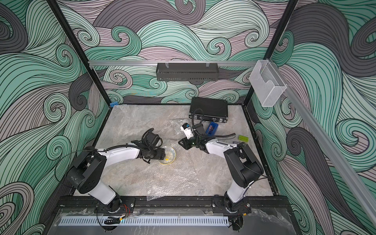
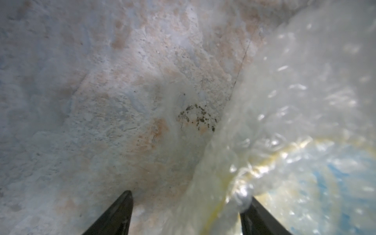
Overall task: Wrap bowls in bubble wrap
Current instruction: Wrap the bowl in bubble wrap.
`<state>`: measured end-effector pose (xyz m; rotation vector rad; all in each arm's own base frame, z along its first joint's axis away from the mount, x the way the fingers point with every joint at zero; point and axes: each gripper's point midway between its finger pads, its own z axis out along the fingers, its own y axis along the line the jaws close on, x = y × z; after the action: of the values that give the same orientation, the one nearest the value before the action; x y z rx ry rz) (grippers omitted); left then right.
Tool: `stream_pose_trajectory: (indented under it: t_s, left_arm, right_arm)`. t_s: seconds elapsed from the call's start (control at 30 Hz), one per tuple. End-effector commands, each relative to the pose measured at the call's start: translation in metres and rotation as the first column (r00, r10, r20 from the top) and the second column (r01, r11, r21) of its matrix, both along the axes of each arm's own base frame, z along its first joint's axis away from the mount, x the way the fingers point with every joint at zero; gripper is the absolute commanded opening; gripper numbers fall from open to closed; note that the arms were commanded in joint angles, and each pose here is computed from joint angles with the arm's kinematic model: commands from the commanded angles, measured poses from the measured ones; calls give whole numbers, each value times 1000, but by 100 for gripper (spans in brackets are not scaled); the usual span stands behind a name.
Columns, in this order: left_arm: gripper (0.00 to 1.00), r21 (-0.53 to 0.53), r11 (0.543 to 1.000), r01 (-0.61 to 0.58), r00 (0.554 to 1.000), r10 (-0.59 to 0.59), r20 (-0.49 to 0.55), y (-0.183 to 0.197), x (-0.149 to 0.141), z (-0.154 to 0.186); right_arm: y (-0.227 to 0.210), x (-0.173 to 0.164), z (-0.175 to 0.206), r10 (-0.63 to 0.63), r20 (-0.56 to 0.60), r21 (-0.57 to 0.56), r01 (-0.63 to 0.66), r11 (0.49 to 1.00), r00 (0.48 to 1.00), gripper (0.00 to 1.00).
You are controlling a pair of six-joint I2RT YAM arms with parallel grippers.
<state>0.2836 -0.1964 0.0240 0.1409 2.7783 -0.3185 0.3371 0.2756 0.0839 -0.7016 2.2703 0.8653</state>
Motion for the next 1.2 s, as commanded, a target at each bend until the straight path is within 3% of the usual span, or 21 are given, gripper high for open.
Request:
stream_pose_trajectory:
  t_s: [0.0, 0.1, 0.33, 0.47, 0.83, 1.17]
  left_arm:
    - [78, -2, 1000, 4, 1000, -4, -22, -2, -2, -5]
    - [78, 3, 1000, 5, 1000, -5, -26, -2, -2, -4]
    - [75, -12, 1000, 10, 1000, -10, -21, -5, -2, -4]
    - [71, -18, 1000, 16, 1000, -16, -18, -7, -2, -3]
    - [65, -49, 999, 24, 1000, -25, -11, -11, -4, 0]
    - [69, -124, 992, 7, 1000, -6, 15, -12, -12, 25]
  right_arm:
    - [1, 2, 20, -6, 28, 24, 5, 1000, 1000, 13]
    - [2, -10, 31, 14, 1, 54, -14, 998, 1000, 0]
    - [28, -48, 50, 59, -145, 197, -29, 980, 988, 0]
    - [53, -66, 44, 81, -232, 210, -31, 977, 969, 0]
    - [93, -77, -9, 13, -477, 131, 57, 990, 879, 0]
    - [93, -76, -39, -23, -505, 59, 61, 996, 863, 0]
